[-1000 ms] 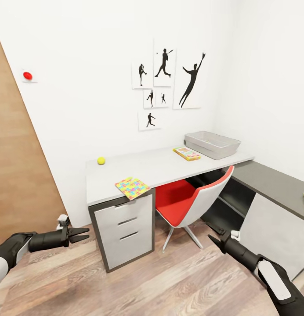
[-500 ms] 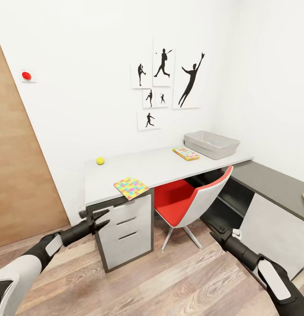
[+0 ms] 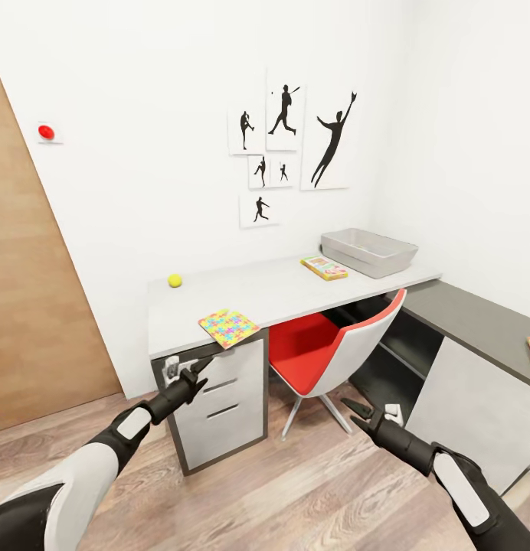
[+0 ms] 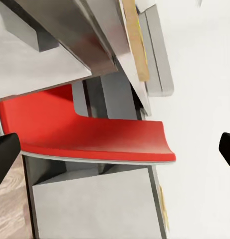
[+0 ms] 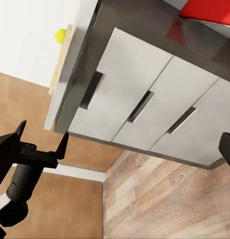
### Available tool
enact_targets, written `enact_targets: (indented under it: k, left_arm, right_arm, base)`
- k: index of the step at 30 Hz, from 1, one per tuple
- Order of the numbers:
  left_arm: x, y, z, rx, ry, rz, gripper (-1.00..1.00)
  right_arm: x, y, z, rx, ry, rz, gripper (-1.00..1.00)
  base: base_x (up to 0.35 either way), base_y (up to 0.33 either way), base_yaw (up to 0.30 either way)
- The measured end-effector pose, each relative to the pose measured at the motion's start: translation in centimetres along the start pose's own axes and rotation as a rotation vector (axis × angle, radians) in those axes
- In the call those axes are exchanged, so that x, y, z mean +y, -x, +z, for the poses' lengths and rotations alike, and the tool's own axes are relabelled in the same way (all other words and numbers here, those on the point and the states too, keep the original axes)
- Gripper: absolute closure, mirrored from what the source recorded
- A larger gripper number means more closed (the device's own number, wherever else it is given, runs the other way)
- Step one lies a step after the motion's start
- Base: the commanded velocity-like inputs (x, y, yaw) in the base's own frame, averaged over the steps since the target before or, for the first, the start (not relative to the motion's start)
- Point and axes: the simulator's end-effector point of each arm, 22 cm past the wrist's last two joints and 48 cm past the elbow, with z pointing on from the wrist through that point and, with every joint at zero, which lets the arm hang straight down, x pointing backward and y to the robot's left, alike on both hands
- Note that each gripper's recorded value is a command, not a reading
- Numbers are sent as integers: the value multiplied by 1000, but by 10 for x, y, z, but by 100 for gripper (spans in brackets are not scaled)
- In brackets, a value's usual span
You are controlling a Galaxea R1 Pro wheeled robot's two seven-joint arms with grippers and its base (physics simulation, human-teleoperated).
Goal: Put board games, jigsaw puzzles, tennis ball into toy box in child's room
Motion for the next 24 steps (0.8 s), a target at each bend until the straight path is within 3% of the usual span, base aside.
enact_targets:
  k: [24]
  left_arm:
    - [-4,-15,9,12,-5,-10,-100]
  right_arm:
    - [0,2,-1,-8,2,5,-100]
  base:
    - [35,-36,0]
